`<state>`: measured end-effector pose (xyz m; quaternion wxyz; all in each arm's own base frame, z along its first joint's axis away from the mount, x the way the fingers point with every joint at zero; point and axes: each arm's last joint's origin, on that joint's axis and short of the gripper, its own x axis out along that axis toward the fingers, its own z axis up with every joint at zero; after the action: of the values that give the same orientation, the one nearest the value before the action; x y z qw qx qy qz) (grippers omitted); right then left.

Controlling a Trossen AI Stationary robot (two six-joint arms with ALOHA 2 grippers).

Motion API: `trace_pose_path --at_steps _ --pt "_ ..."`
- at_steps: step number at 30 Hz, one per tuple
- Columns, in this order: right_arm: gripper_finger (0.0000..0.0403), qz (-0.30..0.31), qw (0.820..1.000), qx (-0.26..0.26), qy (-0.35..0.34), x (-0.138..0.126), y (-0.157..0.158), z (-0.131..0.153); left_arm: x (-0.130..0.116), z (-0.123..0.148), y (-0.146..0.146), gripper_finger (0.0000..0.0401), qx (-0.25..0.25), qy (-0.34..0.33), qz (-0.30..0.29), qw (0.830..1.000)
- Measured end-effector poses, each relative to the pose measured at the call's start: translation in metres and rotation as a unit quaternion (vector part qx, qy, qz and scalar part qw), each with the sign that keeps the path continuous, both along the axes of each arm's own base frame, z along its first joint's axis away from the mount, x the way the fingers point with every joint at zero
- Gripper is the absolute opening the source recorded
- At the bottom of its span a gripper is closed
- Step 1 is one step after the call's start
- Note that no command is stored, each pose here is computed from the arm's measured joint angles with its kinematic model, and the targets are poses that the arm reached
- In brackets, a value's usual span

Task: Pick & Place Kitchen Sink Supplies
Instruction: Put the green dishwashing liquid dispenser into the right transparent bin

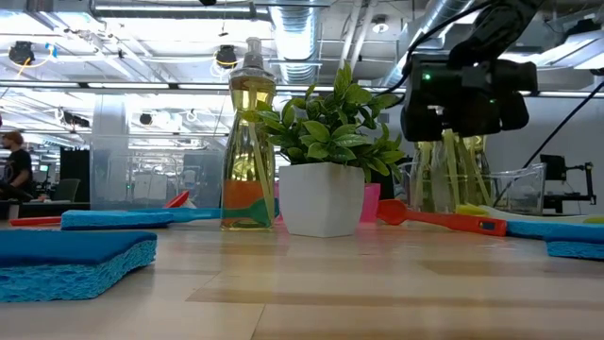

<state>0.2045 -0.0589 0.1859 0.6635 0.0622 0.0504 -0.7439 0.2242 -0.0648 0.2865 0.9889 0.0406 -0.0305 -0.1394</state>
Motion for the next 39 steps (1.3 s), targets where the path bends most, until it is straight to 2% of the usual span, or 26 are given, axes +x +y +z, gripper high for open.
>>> trace_pose_path --at_steps 7,13,26,30,37,39 --pt "0.0256 -0.002 1.000 0.023 -0.004 -0.0005 -0.0027 -0.0009 0.0001 -0.0001 0.0001 0.0181 0.000 0.000 0.000 1.000" --pt "0.0256 0.007 0.999 0.033 0.031 -0.0001 -0.0021 -0.0011 0.0001 0.0000 0.0001 0.0181 0.000 0.000 0.000 1.000" --pt "0.0256 0.015 0.997 0.045 0.054 0.0003 -0.0020 -0.0017 0.0000 0.0000 0.0001 0.0181 0.000 0.000 0.000 1.000" --pt "0.0256 0.020 0.996 0.069 0.053 0.0001 -0.0025 -0.0032 0.0000 0.0000 0.0001 0.0181 0.000 0.000 0.000 1.000" --pt "0.0256 0.022 0.996 0.068 0.054 0.0005 -0.0017 -0.0031 0.0001 -0.0001 0.0001 0.0181 0.000 0.000 0.000 1.000" --pt "0.0256 0.027 0.994 0.071 0.075 0.0005 -0.0017 -0.0033 0.0000 0.0000 0.0001 0.0181 0.000 0.000 0.000 1.000"
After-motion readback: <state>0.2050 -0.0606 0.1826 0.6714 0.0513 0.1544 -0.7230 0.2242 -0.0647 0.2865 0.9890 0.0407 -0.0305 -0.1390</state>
